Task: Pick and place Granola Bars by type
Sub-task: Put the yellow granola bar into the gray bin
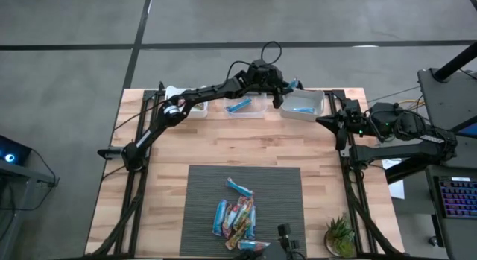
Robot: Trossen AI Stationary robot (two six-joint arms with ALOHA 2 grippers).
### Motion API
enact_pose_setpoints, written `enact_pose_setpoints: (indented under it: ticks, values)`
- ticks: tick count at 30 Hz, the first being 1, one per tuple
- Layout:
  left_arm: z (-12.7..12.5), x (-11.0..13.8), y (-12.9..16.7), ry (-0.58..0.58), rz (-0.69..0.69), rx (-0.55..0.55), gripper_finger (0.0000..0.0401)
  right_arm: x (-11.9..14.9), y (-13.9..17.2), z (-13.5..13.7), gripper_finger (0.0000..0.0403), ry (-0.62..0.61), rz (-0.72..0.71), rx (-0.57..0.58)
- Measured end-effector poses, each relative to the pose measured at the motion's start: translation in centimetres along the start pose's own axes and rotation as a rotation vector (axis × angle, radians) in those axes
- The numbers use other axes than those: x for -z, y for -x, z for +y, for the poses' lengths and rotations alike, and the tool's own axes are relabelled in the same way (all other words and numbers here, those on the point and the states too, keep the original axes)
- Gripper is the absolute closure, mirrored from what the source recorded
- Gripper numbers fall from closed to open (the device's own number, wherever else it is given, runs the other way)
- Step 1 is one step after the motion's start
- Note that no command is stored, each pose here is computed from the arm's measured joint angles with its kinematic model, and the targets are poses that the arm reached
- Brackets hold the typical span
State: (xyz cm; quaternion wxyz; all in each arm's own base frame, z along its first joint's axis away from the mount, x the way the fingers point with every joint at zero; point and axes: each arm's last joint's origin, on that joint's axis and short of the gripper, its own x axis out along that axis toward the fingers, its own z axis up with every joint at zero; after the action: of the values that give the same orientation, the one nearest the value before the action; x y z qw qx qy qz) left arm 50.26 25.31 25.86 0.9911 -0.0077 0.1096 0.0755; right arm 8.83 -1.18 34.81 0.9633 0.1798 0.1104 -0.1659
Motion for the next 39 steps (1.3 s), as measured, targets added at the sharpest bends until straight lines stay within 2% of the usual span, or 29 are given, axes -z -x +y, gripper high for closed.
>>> enact_pose_setpoints:
  ticks: [14,25,39]
  values:
    - [-0.8,-0.1,-0.2,-0.001,-0.001,0.012,0.0307,0.0,0.0,0.0,0.0394,0.001,0.0,0.0]
    - [-0.9,-1.1,-0.2,-0.004,-0.095,0.01,0.0307,0.0,0.0,0.0,0.0394,0.001,0.0,0.0]
    - [-0.9,-1.1,-0.2,-0.003,-0.095,0.005,0.0307,0.0,0.0,0.0,0.0394,0.001,0.0,0.0]
